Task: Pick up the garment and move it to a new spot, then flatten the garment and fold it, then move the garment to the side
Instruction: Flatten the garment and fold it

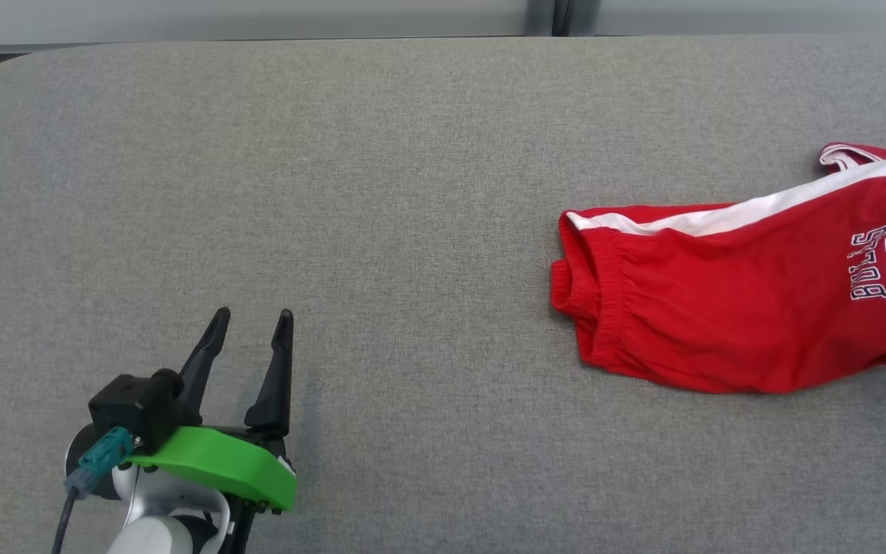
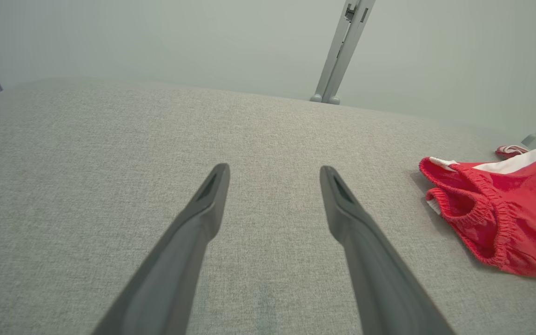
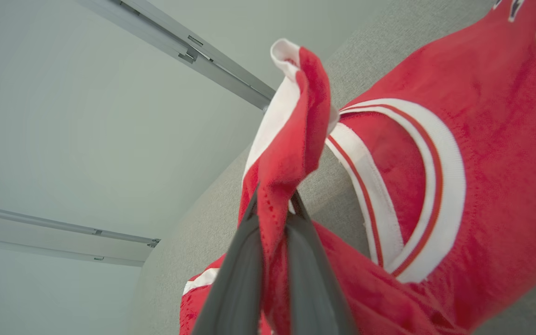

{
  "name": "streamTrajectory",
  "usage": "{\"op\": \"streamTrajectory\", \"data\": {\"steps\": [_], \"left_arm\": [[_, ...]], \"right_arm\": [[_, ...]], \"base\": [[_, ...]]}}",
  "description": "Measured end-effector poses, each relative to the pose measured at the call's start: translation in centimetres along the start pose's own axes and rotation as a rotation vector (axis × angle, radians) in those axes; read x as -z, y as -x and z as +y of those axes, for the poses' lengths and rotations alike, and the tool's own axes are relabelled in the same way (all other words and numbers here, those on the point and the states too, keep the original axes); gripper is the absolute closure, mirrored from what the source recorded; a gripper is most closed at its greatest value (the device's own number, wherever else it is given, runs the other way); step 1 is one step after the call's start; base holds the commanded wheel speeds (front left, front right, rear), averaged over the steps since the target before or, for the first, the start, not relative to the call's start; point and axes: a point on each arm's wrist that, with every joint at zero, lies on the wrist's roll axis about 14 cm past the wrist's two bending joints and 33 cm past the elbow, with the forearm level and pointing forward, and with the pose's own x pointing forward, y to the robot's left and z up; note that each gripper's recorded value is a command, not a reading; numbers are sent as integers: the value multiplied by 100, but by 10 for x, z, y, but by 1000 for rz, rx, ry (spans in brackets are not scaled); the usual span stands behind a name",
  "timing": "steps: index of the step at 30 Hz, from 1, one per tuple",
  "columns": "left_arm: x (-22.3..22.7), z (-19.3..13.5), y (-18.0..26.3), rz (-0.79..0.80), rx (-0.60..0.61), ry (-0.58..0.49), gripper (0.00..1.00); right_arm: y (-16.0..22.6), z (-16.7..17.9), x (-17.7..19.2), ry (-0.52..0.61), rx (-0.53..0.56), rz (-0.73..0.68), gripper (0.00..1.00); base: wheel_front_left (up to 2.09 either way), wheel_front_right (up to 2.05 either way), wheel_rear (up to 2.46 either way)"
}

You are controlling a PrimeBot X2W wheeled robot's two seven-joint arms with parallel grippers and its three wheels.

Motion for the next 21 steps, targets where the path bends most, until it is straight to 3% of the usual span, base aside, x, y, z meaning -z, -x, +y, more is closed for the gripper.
{"op": "streamTrajectory", "data": {"steps": [2, 10, 17, 21], "left_arm": [[0, 5, 1, -2, -18, 9, 0], [6, 6, 3, 11, -32, 39, 0], [9, 10, 2, 28, -37, 34, 0], [12, 11, 2, 37, -40, 33, 0]], "right_arm": [[-1, 10, 6, 22, -29, 32, 100], [2, 85, 118, 133, -262, 360, 100], [-14, 116, 137, 172, -299, 352, 100], [-20, 117, 147, 206, -268, 349, 100]], "base": [[0, 0, 0], [0, 0, 0], [0, 0, 0], [0, 0, 0]]}}
